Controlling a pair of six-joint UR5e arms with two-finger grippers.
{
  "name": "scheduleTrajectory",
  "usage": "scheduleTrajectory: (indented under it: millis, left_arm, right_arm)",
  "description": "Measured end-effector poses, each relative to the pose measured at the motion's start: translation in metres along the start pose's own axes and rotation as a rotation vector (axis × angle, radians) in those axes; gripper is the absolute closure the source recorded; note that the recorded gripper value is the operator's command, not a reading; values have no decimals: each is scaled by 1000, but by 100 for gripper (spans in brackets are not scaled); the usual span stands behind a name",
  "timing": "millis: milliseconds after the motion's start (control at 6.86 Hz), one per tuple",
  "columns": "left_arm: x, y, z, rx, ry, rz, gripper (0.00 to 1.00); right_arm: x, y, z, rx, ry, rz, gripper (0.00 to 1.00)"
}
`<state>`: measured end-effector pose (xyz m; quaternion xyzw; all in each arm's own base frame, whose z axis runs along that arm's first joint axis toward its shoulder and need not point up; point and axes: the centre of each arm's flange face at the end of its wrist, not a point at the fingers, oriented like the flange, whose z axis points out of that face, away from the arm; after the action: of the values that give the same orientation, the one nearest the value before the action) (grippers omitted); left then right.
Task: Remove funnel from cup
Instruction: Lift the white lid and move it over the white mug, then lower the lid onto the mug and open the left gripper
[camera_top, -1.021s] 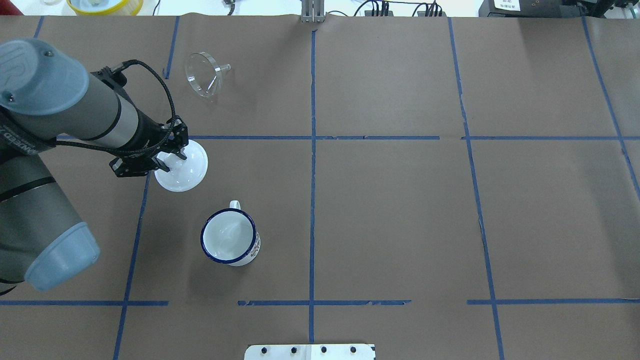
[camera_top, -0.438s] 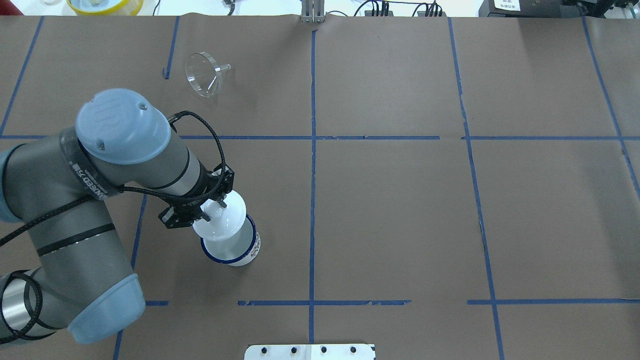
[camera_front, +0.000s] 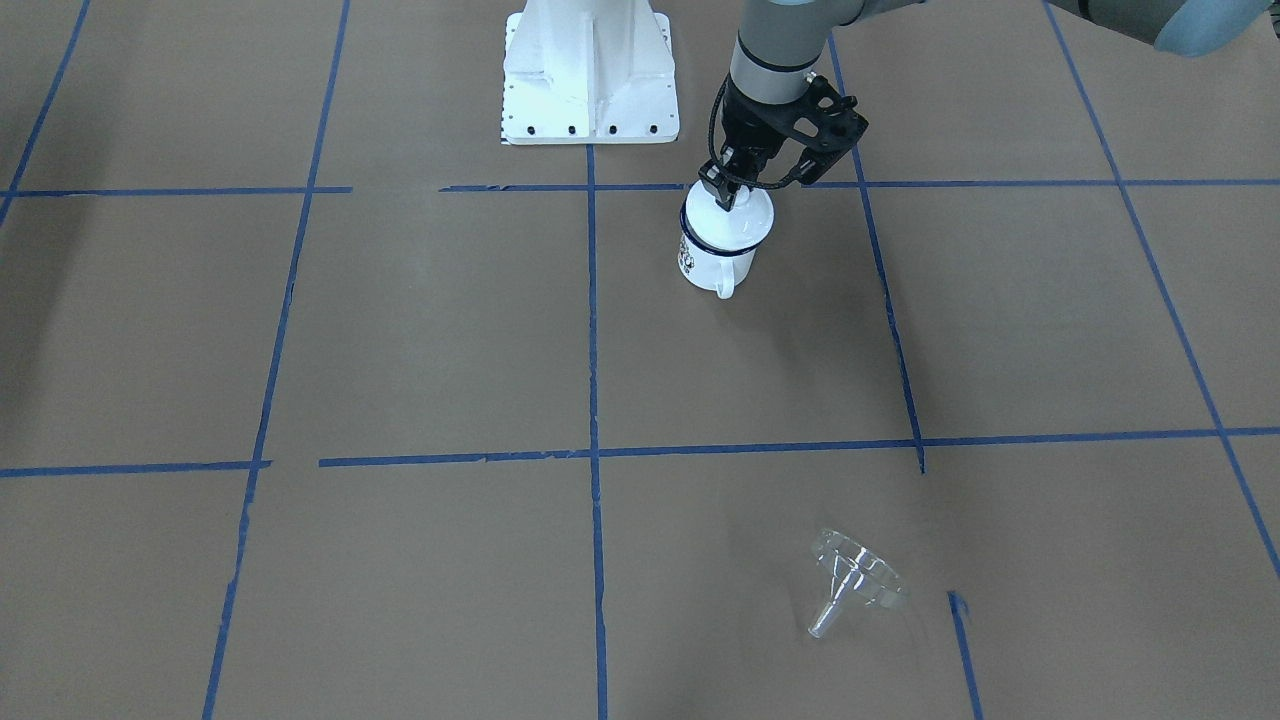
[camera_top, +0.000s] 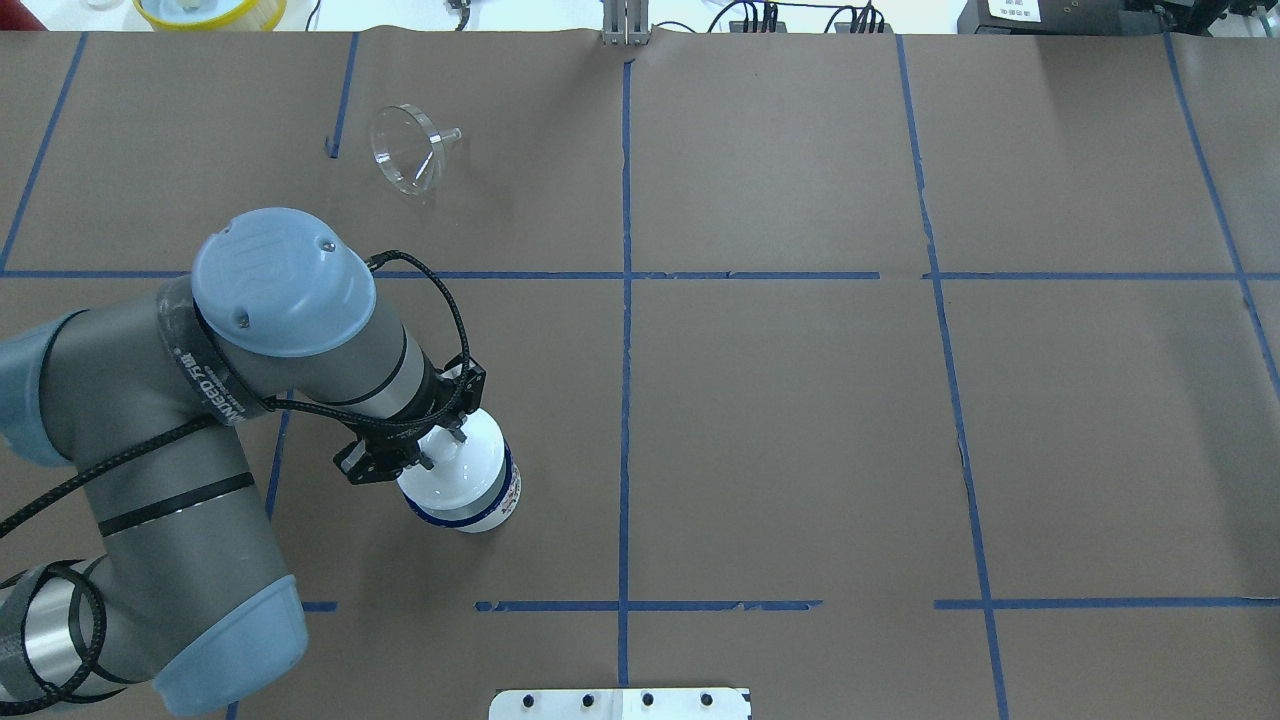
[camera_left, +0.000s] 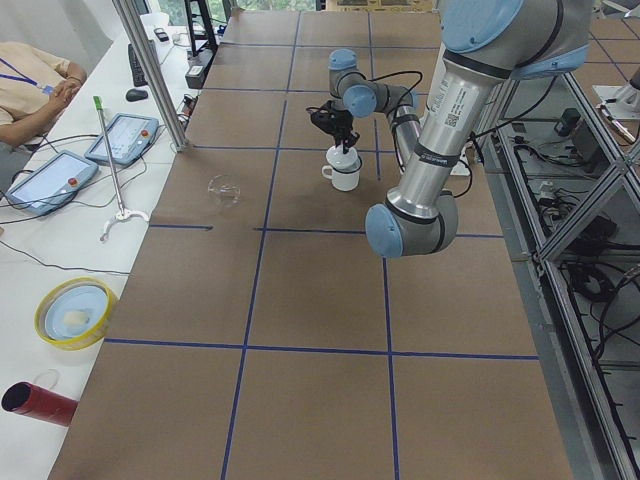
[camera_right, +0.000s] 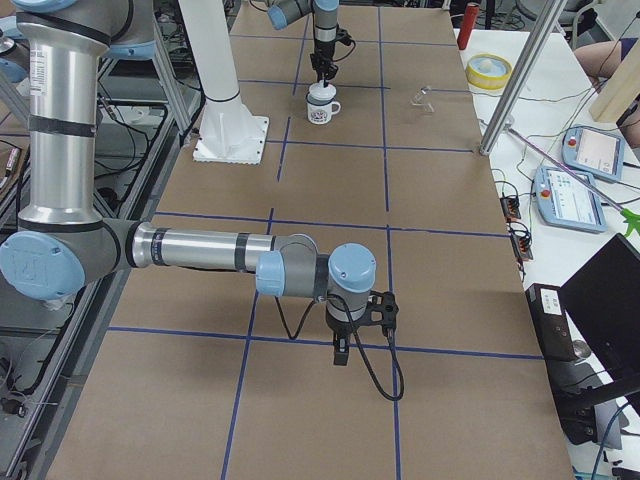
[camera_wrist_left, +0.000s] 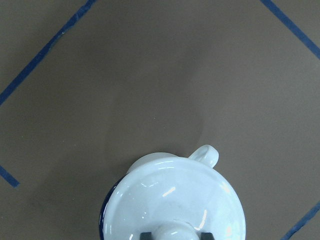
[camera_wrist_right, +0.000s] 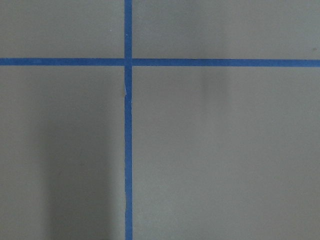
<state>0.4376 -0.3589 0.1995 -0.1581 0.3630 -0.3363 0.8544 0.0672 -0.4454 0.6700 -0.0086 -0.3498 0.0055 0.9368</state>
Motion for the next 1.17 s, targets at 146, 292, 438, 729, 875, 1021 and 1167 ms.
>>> scheduleTrajectory:
  millis: [146, 292, 438, 729, 875, 1021, 1167]
  left_arm:
    - [0, 1, 1, 1, -6, 0, 100]
    - [0, 1, 2, 2, -7, 0, 100]
    - [0, 1, 3, 2, -8, 0, 100]
    - [1, 1, 4, 3, -10, -1, 100]
    - [1, 1, 4, 3, -10, -1, 84]
    - [2, 0, 6, 5, -13, -1, 73]
    - [3, -2, 11, 9, -22, -3, 34]
  right_arm:
    - [0, 0, 0, 0, 0, 0, 0]
    - [0, 0, 0, 0, 0, 0, 0]
    - [0, 0, 0, 0, 0, 0, 0]
    - [0, 0, 0, 0, 0, 0, 0]
    - [0, 0, 0, 0, 0, 0, 0]
    - [0, 0, 0, 0, 0, 0, 0]
    - [0, 0, 0, 0, 0, 0, 0]
